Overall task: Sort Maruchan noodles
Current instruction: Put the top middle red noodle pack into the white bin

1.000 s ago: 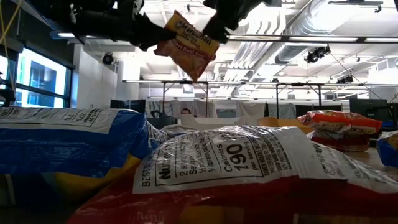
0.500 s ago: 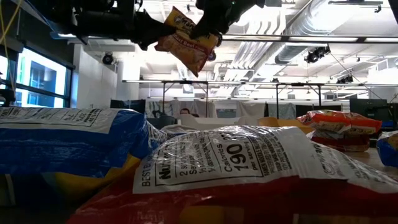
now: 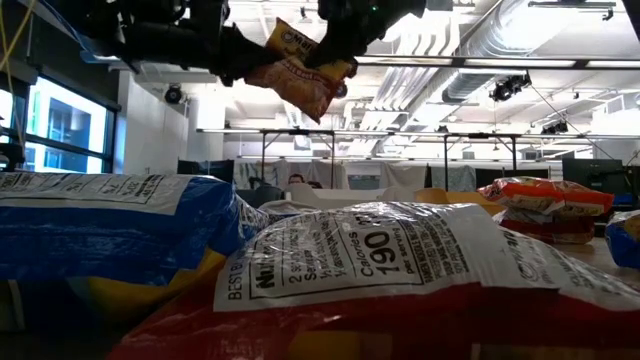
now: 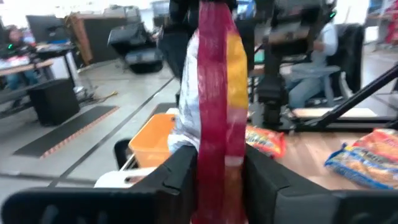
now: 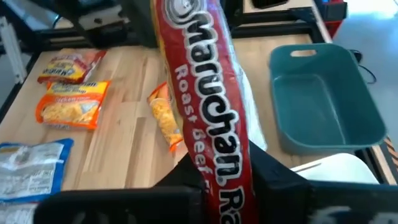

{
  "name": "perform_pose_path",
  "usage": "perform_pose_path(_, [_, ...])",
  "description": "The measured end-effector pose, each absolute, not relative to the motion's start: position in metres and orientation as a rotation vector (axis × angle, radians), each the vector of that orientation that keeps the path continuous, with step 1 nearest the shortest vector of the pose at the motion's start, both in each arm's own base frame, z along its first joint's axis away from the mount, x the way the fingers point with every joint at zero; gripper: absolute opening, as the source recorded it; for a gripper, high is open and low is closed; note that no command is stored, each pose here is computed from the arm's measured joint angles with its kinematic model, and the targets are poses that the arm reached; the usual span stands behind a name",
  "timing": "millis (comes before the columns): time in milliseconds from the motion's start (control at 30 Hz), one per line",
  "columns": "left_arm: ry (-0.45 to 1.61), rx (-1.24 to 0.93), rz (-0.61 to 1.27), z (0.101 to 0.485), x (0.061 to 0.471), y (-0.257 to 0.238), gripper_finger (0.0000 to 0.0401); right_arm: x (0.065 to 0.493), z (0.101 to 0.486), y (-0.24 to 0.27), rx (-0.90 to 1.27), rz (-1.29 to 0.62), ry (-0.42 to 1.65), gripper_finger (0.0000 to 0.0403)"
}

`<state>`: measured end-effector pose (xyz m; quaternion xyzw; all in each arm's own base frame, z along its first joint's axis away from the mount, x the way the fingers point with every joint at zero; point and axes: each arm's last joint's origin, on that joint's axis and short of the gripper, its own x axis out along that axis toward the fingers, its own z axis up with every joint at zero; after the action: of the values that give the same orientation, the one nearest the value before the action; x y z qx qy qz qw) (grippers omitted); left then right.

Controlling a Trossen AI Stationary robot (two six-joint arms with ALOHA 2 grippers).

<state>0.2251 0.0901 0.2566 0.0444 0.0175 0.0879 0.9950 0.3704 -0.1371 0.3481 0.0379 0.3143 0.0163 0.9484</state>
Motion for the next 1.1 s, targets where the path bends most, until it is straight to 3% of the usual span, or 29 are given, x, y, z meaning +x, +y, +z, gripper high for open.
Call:
perform_pose_path(200, [0.086,0.113,0.245,0.252,0.221,0.100,0.0148,0.361,0.347,-0.158,0.204,-0.070,0.647,0.0050])
perform_pose_path(300, [0.084,0.128,0.266,0.249,0.218,0.102,0.0160,0.353,0.345,-0.172,0.265,-0.220,0.680,0.0041])
perform_pose_path(500, [0.061,0.156,0.350,0.232,0.210,0.100,0.0161,0.327,0.322,-0.216,0.507,-0.613,0.805,0.0022])
perform_pose_path(767, [0.051,0.142,0.388,0.227,0.205,0.104,0.0159,0.336,0.255,-0.246,0.814,-0.742,0.953,0.0028])
perform_pose_path(1100, [0.079,0.118,0.386,0.224,0.205,0.104,0.0159,0.344,0.252,-0.234,0.874,-1.070,0.865,0.0024])
